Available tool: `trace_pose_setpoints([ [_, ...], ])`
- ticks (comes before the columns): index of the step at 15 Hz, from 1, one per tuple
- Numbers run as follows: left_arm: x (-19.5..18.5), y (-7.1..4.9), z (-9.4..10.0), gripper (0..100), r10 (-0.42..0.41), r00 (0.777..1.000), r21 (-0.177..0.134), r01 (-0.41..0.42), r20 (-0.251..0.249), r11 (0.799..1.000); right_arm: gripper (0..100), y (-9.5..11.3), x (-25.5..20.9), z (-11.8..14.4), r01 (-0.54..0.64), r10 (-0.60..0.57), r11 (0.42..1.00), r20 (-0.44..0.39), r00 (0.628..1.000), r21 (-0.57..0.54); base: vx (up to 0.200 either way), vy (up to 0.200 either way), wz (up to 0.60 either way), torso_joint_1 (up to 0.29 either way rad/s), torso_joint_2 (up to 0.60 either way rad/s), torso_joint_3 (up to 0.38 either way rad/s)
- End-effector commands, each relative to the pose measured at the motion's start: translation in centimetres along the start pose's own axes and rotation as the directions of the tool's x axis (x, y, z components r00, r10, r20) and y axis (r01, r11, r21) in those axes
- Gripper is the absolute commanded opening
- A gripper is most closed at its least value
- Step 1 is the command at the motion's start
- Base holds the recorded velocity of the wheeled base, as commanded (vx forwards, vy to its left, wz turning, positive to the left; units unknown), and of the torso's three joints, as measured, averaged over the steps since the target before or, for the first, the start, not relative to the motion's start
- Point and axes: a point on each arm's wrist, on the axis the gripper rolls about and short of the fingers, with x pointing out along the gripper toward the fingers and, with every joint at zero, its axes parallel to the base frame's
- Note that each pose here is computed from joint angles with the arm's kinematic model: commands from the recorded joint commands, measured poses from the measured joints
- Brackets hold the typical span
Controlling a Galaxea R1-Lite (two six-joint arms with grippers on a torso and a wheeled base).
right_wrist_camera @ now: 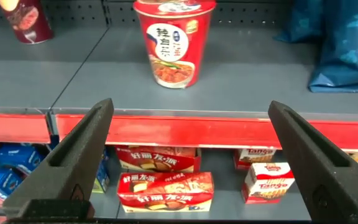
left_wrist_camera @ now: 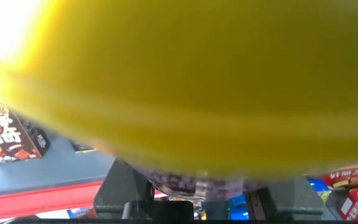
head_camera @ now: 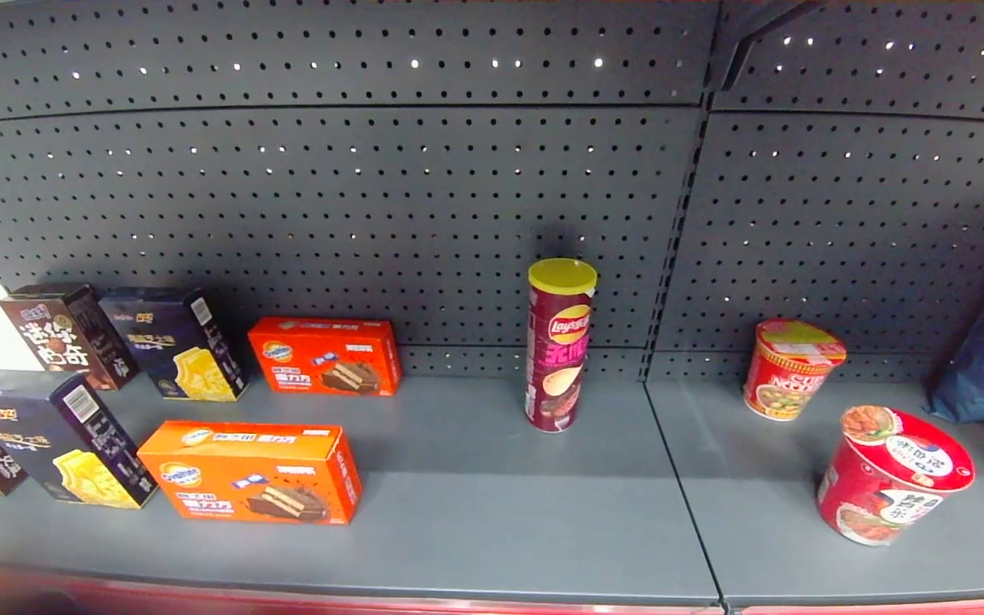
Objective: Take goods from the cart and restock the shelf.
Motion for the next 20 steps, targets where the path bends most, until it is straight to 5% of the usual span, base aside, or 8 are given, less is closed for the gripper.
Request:
trace_pose_setpoints([
  [1, 0.1, 0.0, -0.1, 0, -0.006, 1.0, -0.001, 0.006, -0.008, 1.0, 100, 0.0, 0.0, 0.0, -0.002, 0.002, 1.0, 0.0, 1.0, 0.0, 0.0, 0.0, 0.0, 0.0, 0.0, 0.0],
  [4, 0.1, 0.0, 0.0, 0, -0.006, 1.0, -0.003, 0.006, -0.004, 1.0, 100, 0.0, 0.0, 0.0, -0.002, 0.002, 1.0, 0.0, 1.0, 0.0, 0.0, 0.0, 0.0, 0.0, 0.0, 0.0],
  [7, 0.0, 0.0, 0.2, 0, -0.003, 1.0, 0.0, 0.003, 0.007, 1.0, 100, 0.0, 0.7, 0.3, 0.018, -0.019, 1.0, -0.091, 0.996, -0.014, 0.0, 0.0, 0.0, 0.0, 0.0, 0.0],
  [8, 0.1, 0.1, 0.8, 0, -0.002, 1.0, 0.0, 0.002, 0.011, 1.0, 100, 0.2, 0.6, 5.5, -0.08, 0.08, 0.996, 0.003, 0.997, -0.042, 0.0, 0.0, 0.0, 0.0, 0.0, 0.0],
  [11, 0.3, 0.0, 0.2, 0, -0.002, 1.0, 0.005, 0.002, -0.015, 1.0, 100, 0.7, 4.9, 14.2, -0.3, 0.299, 0.954, -0.039, 0.953, -0.017, 0.0, 0.0, 0.0, 0.0, 0.0, 0.0],
  [15, 0.6, 0.1, 0.4, 0, -0.005, 0.999, 0.004, 0.005, -0.031, 1.0, 100, 2.4, 11.3, 17.2, -0.431, 0.425, 0.902, -0.117, 0.897, -0.024, 0.0, 0.0, 0.0, 0.0, 0.0, 0.0],
  [20, 1.2, 0.0, -0.5, 0, -0.025, 0.996, -0.009, 0.024, -0.085, 1.0, 100, 6.1, 20.0, 17.8, -0.548, 0.53, 0.831, -0.159, 0.833, -0.099, 0.0, 0.0, 0.0, 0.0, 0.0, 0.0],
])
